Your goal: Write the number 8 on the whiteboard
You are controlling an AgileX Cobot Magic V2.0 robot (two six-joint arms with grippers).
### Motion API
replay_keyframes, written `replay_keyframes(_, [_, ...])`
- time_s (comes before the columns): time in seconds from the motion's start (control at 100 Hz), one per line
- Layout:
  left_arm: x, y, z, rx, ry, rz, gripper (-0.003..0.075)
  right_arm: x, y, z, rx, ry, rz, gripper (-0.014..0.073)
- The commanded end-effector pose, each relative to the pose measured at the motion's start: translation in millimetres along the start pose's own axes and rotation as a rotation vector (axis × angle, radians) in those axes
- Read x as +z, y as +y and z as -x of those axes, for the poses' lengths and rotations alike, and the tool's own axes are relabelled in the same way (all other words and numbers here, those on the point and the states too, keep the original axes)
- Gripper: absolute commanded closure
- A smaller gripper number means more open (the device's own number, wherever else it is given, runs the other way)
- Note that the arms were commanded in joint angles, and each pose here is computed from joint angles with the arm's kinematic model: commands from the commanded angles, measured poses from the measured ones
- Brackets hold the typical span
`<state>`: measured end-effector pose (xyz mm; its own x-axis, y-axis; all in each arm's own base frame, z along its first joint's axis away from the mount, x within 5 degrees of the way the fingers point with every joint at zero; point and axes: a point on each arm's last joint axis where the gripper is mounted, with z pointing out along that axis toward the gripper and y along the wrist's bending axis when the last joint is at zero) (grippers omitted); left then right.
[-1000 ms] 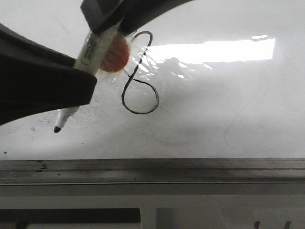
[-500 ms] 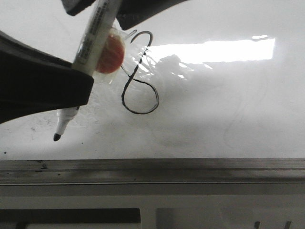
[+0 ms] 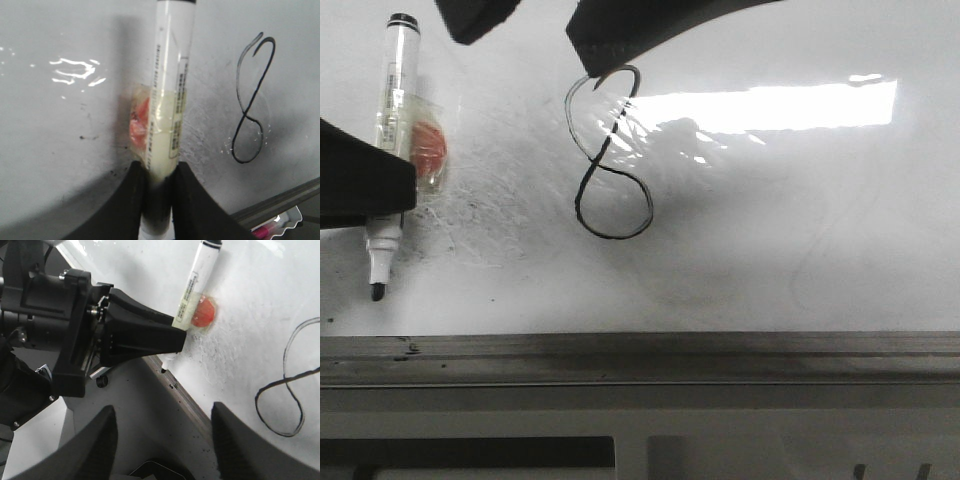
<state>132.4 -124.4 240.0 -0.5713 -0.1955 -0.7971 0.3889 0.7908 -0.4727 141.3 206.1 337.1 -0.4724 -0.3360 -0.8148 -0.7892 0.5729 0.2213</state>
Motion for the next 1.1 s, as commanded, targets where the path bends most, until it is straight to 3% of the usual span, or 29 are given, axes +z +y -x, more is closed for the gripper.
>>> replay_keyframes(0.0, [0.2, -3.9, 13.1, -0.018, -0.066, -0.001, 0.0741, -10.2, 1.6, 15.3, 0.004, -0.101, 0.001, 0.0233])
replay_keyframes(0.48, [1.7, -3.5, 10.1, -0.058, -0.037, 0.004, 0.0729, -10.2, 2.2, 15.3, 0.019, -0.100, 0.009, 0.0233])
replay_keyframes(0.56, [1.7, -3.5, 10.1, -0.058, -0.037, 0.004, 0.0661, -10.2, 2.2, 15.3, 0.019, -0.100, 0.009, 0.0233])
replay_keyframes(0.71, [1.7, -3.5, 9.2, -0.074, -0.028, 0.004, 0.0456, -10.2, 2.2, 15.3, 0.019, -0.100, 0.009, 0.0233])
replay_keyframes(0.82, [1.7, -3.8, 8.0, -0.082, -0.014, 0.001, 0.0423, -10.2, 2.2, 15.3, 0.019, -0.100, 0.009, 0.0236])
replay_keyframes(0.99, [0.2, -4.2, 9.0, -0.081, -0.021, -0.004, 0.0423, -13.7, 2.8, 16.0, 0.016, -0.111, 0.010, 0.0342])
replay_keyframes(1.09, [-7.1, -6.1, 13.4, -0.081, -0.052, -0.027, 0.0423, -23.7, 3.6, 17.0, -0.010, -0.137, 0.004, 0.0502])
